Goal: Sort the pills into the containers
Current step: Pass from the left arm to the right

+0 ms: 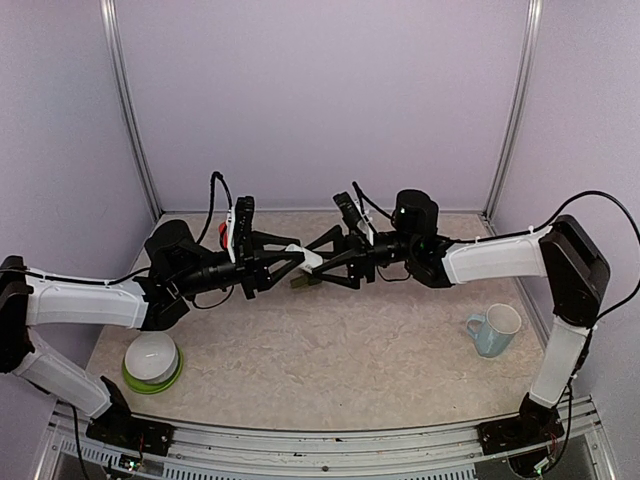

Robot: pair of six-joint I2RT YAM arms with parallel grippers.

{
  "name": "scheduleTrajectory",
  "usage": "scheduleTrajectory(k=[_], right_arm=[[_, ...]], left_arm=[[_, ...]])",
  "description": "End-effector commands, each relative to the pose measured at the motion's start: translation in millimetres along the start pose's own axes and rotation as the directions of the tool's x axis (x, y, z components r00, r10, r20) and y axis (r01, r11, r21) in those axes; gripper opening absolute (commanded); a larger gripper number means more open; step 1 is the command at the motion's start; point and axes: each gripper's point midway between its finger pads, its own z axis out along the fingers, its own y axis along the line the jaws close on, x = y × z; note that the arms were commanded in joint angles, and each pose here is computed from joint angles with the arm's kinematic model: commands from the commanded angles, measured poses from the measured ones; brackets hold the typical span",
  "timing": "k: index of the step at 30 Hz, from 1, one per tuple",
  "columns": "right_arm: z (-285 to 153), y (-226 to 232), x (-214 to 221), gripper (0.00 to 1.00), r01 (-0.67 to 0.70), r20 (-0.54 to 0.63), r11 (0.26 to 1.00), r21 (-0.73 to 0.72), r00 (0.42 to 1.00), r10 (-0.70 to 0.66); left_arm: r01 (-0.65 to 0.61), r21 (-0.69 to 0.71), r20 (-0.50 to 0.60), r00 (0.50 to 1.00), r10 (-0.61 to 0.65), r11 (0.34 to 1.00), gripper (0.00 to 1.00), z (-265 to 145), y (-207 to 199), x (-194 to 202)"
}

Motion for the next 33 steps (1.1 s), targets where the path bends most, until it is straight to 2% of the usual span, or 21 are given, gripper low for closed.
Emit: scheduleTrajectory(k=[1,7,12,15,24,29,33], right_arm=[[7.6,7.7,-8.2,0.75,0.019,0.011,0.999,-0.043,1.000,-0.019],[8.8,11.5,-9.8,0.68,0.014,0.016,0.998,-0.069,1.000,-0.013],[11.0,13.4,-9.0,0.56,0.011,0.013,0.996,-0.084,1.000,-0.010],[13.0,13.3,-6.9,0.53,0.008,0.006,0.996,-0.090,1.000,-0.008],[14.9,12.0,-5.8,0.27,0.009,0.001,0.996,-0.086,1.000,-0.009],[13.1,-1.7,-2.6,0.20,0.048,-0.024,0.999,0.016,0.999,-0.047],[5.9,-23.2,-5.2,0.15,0.094,-0.040,0.977,0.189,0.995,-0.088]], left_arm=[[-0.036,0.010,0.029,0.999,0.036,0.999,0.30,2.5,-3.7,-6.7],[-0.030,0.015,0.020,0.999,0.030,0.999,0.30,6.1,-2.6,-2.7],[-0.029,0.015,0.018,0.999,0.029,0.999,0.30,7.1,-3.0,-1.3],[-0.032,0.010,0.020,0.999,0.032,0.999,0.30,7.3,-2.5,-2.3],[-0.018,-0.012,0.011,1.000,0.018,1.000,0.30,8.9,2.4,-0.4],[0.078,-0.132,0.003,0.997,-0.078,0.988,0.31,12.5,25.7,3.3],[0.223,-0.280,0.010,0.973,-0.229,0.934,0.32,14.3,53.5,13.3]])
